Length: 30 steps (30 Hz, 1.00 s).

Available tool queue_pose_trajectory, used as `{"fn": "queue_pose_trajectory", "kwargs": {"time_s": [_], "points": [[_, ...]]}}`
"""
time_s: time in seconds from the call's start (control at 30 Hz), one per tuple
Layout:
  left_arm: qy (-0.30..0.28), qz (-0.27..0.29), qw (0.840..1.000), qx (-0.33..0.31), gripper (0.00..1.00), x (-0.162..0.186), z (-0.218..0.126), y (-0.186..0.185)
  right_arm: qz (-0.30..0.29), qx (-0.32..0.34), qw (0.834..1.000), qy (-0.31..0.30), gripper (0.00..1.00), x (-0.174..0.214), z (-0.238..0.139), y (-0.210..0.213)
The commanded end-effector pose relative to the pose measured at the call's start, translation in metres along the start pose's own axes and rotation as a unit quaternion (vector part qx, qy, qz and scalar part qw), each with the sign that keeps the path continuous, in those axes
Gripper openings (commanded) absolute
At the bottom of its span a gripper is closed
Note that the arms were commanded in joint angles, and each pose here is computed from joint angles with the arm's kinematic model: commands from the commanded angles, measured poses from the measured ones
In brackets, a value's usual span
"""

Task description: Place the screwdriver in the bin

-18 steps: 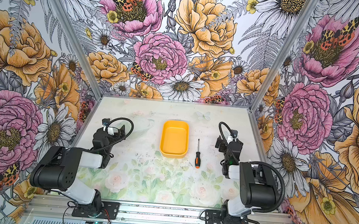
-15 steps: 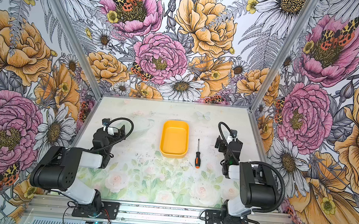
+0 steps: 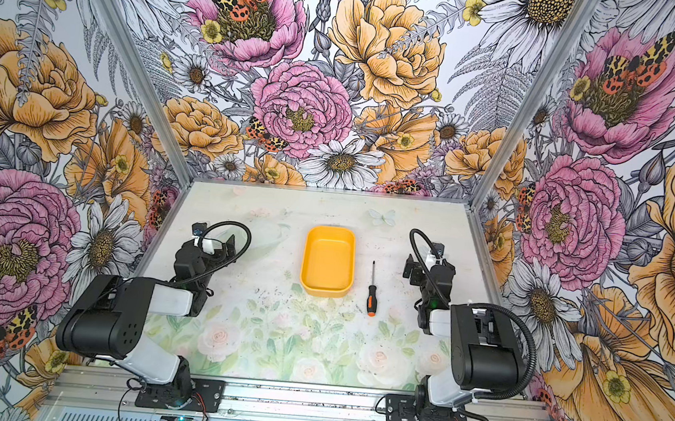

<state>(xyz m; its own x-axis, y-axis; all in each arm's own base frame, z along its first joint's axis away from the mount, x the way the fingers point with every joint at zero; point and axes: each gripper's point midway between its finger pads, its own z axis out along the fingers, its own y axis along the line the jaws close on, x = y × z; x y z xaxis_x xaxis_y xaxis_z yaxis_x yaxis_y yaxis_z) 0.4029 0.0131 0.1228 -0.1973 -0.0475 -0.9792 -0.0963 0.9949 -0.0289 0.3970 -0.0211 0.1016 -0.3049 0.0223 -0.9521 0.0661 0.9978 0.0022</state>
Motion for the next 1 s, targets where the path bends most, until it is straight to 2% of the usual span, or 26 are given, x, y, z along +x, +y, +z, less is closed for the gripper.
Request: {"fn": "queue_pose_trajectory", "kwargs": {"time_s": [0.0, 0.23, 0.4, 0.67, 0.8, 0.97], "points": [[-0.009, 0.002, 1.000, 0.001, 0.99, -0.008, 0.002, 0.002, -0.009, -0.013, 1.000, -0.014, 1.00, -0.011, 0.003, 0.007], [-0.009, 0.002, 1.000, 0.001, 0.99, -0.008, 0.002, 0.002, -0.009, -0.012, 1.000, -0.014, 0.99, -0.011, 0.002, 0.006], [-0.002, 0.005, 1.000, 0.005, 0.99, -0.011, 0.002, 0.000, 0.002, 0.016, 1.000, -0.012, 0.98, -0.022, -0.001, -0.003], [0.020, 0.027, 0.999, 0.036, 0.99, -0.043, -0.003, -0.017, -0.004, 0.011, 1.000, -0.005, 0.95, -0.059, -0.024, 0.004], [0.011, 0.001, 0.998, 0.069, 0.99, -0.065, -0.016, -0.030, 0.008, 0.002, 1.000, 0.027, 0.93, -0.069, -0.037, 0.014], [0.014, -0.047, 0.990, 0.130, 0.99, -0.076, -0.030, -0.055, 0.062, -0.056, 0.989, 0.119, 0.91, -0.056, -0.054, 0.044]]}}
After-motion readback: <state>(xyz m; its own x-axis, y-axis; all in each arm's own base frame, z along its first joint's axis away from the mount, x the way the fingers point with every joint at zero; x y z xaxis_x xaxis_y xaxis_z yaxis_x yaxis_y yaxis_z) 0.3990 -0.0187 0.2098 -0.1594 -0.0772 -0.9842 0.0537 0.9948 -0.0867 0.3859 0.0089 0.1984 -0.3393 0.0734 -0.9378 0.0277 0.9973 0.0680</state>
